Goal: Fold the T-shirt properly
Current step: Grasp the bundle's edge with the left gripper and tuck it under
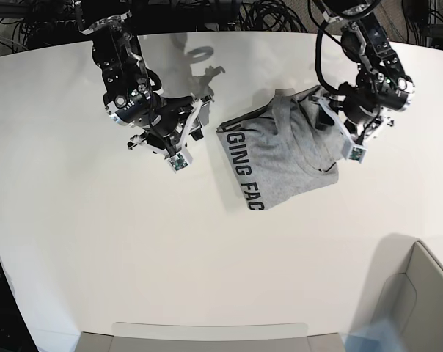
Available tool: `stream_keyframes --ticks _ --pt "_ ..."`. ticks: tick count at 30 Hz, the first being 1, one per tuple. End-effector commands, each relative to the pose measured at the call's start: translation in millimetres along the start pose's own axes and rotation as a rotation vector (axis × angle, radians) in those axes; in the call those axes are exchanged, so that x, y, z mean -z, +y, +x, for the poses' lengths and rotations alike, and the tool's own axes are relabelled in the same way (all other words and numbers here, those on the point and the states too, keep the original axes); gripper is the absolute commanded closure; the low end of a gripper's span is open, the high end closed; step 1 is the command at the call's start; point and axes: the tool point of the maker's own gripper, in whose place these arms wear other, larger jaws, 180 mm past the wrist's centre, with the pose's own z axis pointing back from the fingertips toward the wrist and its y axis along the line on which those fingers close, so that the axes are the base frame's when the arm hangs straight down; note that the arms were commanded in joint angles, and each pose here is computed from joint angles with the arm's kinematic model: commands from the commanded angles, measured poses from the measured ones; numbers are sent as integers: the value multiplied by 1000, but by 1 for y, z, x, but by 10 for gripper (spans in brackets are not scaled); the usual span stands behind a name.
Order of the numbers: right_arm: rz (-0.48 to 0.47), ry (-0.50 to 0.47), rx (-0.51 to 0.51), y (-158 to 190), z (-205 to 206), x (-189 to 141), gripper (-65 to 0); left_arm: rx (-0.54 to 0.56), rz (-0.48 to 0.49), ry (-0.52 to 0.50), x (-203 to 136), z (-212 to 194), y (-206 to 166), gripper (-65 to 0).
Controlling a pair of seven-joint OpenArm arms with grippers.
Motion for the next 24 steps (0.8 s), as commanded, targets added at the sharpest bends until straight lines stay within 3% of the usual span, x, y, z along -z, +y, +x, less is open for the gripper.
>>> stream_keyframes --ticks 1,6,24 --pt "-1 -52 -8 -1 16 -4 -204 20 -34 -46 -2 11 -10 -331" --pt "-7 -45 -18 -4 14 -4 -204 26 -163 -57 0 4 -41 -331" --pt "-8 -46 -17 -5 14 -5 -204 -13 -196 55 21 -27 -34 -331"
